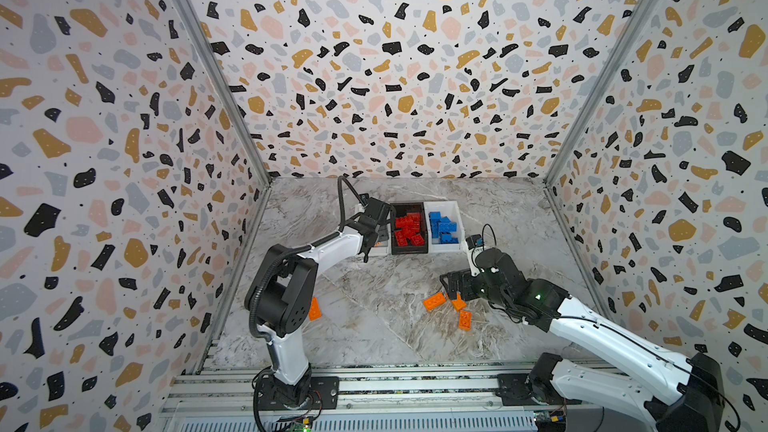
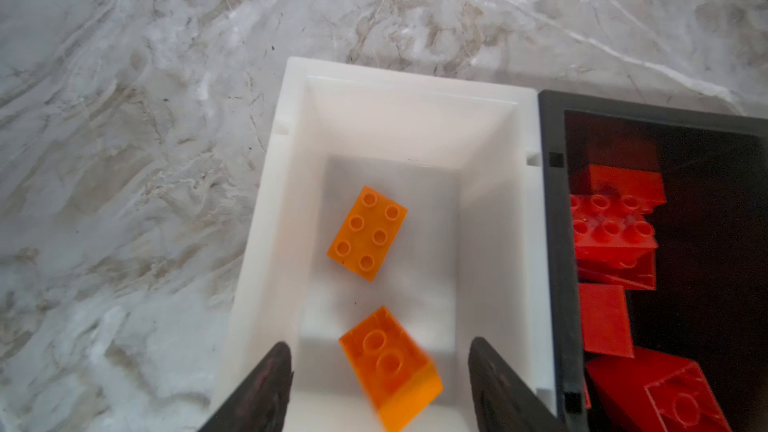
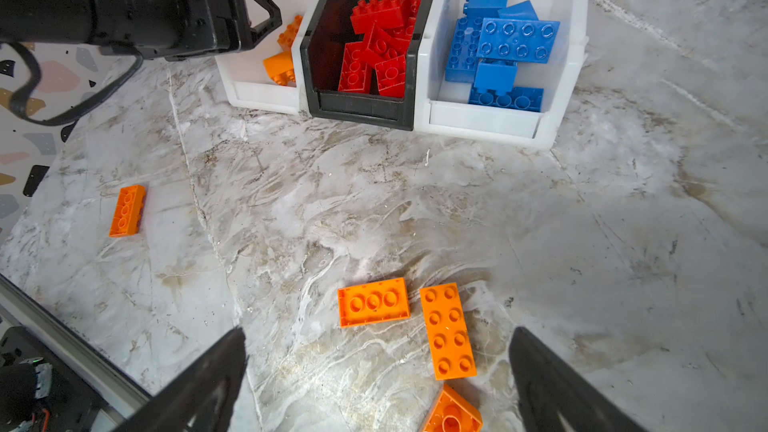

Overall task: Sort the legos into containers by color
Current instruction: 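Carry the orange brick into the white bin and open the left gripper, then lower the left gripper onto an orange 2x4 brick and grasp it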

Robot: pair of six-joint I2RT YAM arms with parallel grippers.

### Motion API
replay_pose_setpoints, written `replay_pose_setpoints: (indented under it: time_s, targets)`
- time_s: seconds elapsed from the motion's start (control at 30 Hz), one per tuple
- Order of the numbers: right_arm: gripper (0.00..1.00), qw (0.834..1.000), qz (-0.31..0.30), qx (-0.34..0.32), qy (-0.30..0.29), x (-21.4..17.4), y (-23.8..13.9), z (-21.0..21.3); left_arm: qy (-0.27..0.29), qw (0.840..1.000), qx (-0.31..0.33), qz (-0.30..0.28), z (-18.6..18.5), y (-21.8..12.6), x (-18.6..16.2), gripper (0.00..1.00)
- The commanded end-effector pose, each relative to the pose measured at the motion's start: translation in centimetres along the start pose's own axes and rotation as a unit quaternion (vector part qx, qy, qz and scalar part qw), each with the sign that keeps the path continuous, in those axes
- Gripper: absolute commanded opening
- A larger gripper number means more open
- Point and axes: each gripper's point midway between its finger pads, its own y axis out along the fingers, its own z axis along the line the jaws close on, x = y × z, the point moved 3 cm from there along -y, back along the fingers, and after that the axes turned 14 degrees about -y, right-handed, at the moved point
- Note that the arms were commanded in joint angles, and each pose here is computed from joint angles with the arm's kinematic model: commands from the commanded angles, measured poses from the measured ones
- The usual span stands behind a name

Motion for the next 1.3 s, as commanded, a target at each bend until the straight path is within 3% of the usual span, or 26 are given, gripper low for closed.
replay_pose_setpoints:
  time_s: [0.0, 0.2, 0.43, 1.07, 1.27]
  targets:
    - [0.99, 1.000, -0.019, 0.000, -0.005, 1.5, -0.6, 0.2, -0.016, 0.999, -0.002, -0.033, 1.6, -4.3, 0.7, 0.70]
    - [0.99, 1.000, -0.013, 0.021, -0.019, 1.2, 1.0, 0.9, -0.069, 0.995, 0.057, -0.049, 10.2, -9.5, -4.0, 0.72]
    - [0.99, 0.997, -0.009, 0.068, -0.035, 1.4, 2.8, 2.4, -0.161, 0.983, 0.076, -0.040, 17.7, -11.1, -10.3, 0.73]
    - [0.99, 0.998, -0.007, 0.051, -0.021, 0.0, 1.6, 1.4, -0.166, 0.974, 0.155, -0.022, 21.6, -8.3, -13.0, 0.76]
    - [0.99, 0.998, -0.003, 0.053, -0.021, 0.0, 1.8, 1.5, -0.172, 0.974, 0.148, -0.003, 21.9, -7.2, -14.1, 0.65]
